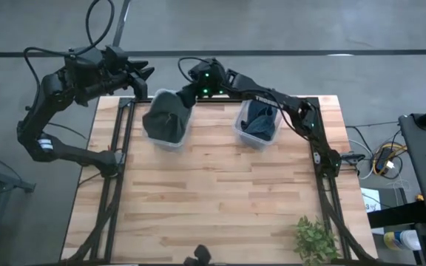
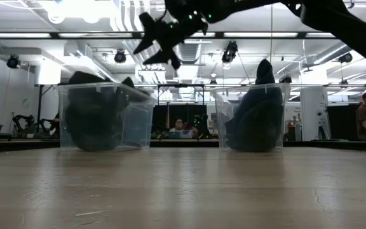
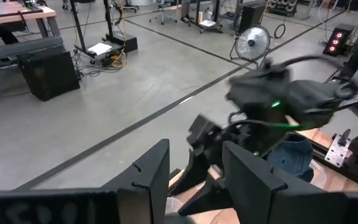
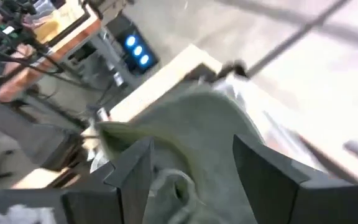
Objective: Pick & Place hat
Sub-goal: Put the gray cap into the left transparent bin, then return to Home Position
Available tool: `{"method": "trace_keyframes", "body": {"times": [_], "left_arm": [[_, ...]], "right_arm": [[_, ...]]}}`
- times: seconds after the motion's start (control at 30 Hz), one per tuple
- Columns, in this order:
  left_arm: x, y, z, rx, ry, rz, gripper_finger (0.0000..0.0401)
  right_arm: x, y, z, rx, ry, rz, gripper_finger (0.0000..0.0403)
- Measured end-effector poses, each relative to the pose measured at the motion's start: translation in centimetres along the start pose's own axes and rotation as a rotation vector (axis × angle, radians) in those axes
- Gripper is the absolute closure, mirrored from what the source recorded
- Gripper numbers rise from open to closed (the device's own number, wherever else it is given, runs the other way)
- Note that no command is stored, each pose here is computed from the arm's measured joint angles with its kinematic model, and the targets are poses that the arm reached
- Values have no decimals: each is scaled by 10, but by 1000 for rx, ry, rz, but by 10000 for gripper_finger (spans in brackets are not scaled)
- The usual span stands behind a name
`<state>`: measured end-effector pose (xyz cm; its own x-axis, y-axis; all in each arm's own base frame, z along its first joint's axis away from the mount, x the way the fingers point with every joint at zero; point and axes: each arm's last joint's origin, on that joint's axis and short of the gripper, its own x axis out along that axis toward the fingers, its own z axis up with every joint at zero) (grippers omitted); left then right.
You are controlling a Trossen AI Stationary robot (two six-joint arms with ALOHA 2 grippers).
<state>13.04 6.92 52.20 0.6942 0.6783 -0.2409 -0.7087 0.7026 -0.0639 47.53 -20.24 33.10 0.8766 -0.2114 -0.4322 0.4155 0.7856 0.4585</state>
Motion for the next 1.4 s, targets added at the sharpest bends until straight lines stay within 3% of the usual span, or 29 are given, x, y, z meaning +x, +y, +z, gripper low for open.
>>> {"method": "trace_keyframes", "body": {"times": [0.17,0.4,0.53,0.67,0.83,1.03,1.2,1.4], "left_arm": [[0,0,-1,5,11,1,259],[0,0,-2,6,20,3,259],[0,0,-2,1,20,2,259],[0,0,-2,-7,24,-21,261],[3,-5,-4,-8,53,-145,288],[-3,-6,-3,-38,51,-242,386],[-17,-6,1,-27,-1,-393,399],[-29,-5,5,-31,-55,-437,401]], "right_arm": [[-9,25,8,-176,-94,-67,205],[-4,27,-1,-181,-46,-63,271],[-6,31,-4,-152,14,19,320],[-15,46,-4,-203,40,112,384],[-34,82,-8,-340,20,187,395],[-65,115,-16,-482,69,237,395],[-105,136,-12,-549,51,280,395],[-153,152,-9,-575,-36,336,395]]}}
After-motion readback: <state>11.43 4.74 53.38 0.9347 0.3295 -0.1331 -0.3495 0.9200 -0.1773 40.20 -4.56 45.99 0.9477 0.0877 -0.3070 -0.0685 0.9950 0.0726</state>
